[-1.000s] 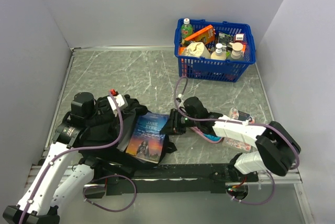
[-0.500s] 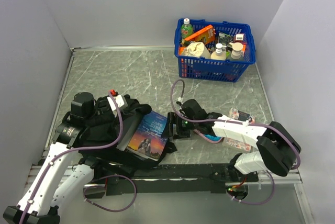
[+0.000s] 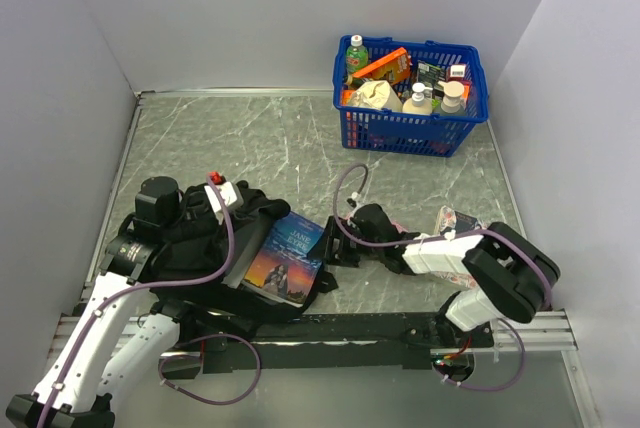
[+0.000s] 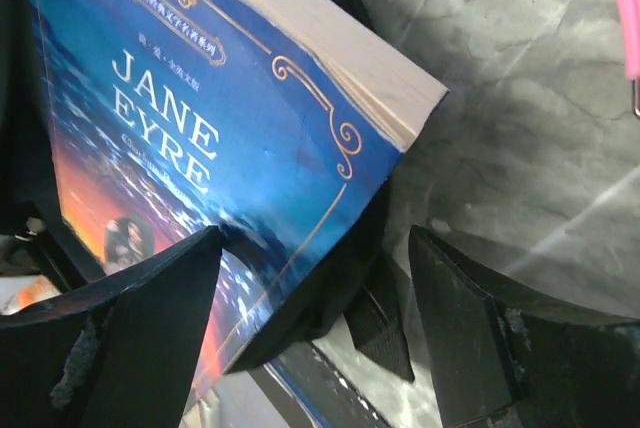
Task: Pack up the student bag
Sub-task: Adjust the book in the student bag.
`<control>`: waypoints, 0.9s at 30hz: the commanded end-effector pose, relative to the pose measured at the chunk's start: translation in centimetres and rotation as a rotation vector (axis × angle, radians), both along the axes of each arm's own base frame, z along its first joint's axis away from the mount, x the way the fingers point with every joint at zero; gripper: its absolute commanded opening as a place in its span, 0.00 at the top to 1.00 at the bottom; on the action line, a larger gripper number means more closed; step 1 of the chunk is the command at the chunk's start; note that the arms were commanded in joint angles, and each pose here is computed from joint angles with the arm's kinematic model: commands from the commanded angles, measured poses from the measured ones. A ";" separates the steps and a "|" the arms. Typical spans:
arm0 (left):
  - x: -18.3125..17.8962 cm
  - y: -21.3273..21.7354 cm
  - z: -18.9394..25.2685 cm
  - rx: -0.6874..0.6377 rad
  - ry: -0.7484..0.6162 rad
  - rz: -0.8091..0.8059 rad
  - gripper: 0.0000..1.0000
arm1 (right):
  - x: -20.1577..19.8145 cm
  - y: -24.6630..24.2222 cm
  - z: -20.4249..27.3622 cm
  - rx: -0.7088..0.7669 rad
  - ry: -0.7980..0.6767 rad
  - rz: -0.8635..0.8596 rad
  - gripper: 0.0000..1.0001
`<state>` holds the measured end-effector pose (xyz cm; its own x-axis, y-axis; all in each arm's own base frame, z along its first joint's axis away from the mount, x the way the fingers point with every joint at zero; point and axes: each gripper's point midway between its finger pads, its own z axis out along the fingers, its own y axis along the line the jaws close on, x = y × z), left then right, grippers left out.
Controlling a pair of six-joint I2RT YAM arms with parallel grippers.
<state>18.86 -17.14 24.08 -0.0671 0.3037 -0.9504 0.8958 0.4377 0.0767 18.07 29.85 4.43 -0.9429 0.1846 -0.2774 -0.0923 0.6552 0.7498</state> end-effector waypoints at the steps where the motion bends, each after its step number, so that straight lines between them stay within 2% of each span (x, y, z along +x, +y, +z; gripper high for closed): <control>1: 0.0 -0.3 2.5 -0.036 -0.082 -0.026 0.99 | 3.0 1.3 2.6 0.201 -0.131 -0.121 0.21; 6: -0.1 -0.4 2.5 -0.036 -0.084 -0.031 0.99 | 3.9 1.3 3.5 0.281 -0.180 -0.185 0.26; 9: -0.1 -0.3 2.6 -0.031 -0.084 -0.030 0.99 | 4.3 1.5 4.4 0.352 -0.207 -0.205 0.33; 14: -0.2 -0.2 2.4 -0.024 -0.080 -0.031 0.99 | 4.3 1.5 6.7 0.468 -0.239 -0.224 0.52; 15: -0.3 -0.3 2.4 -0.027 -0.078 -0.033 0.99 | 3.9 1.3 6.2 0.471 -0.228 -0.224 0.59; 18: -0.3 -0.3 2.4 -0.033 -0.075 -0.033 0.99 | 3.5 1.4 7.1 0.543 -0.236 -0.211 0.66; 22: -0.3 -0.3 2.4 -0.031 -0.074 -0.034 0.99 | 3.4 2.5 7.9 0.628 -0.234 -0.167 0.64; 23: -0.2 -0.3 2.5 -0.029 -0.075 -0.033 0.99 | 3.4 2.9 7.8 0.637 -0.229 -0.156 0.61; 24: -0.2 -0.3 2.6 -0.029 -0.076 -0.035 0.99 | 3.6 3.2 6.9 0.631 -0.210 -0.153 0.54; 27: -0.2 -0.3 2.6 -0.023 -0.080 -0.034 0.99 | 3.9 3.4 6.9 0.628 -0.237 -0.154 0.44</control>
<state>18.40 -17.12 23.75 -0.0854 0.3077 -0.9477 0.9013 0.4294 0.0582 21.13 31.44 4.49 -0.8549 0.4722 -0.2149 -0.0427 0.3488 0.9362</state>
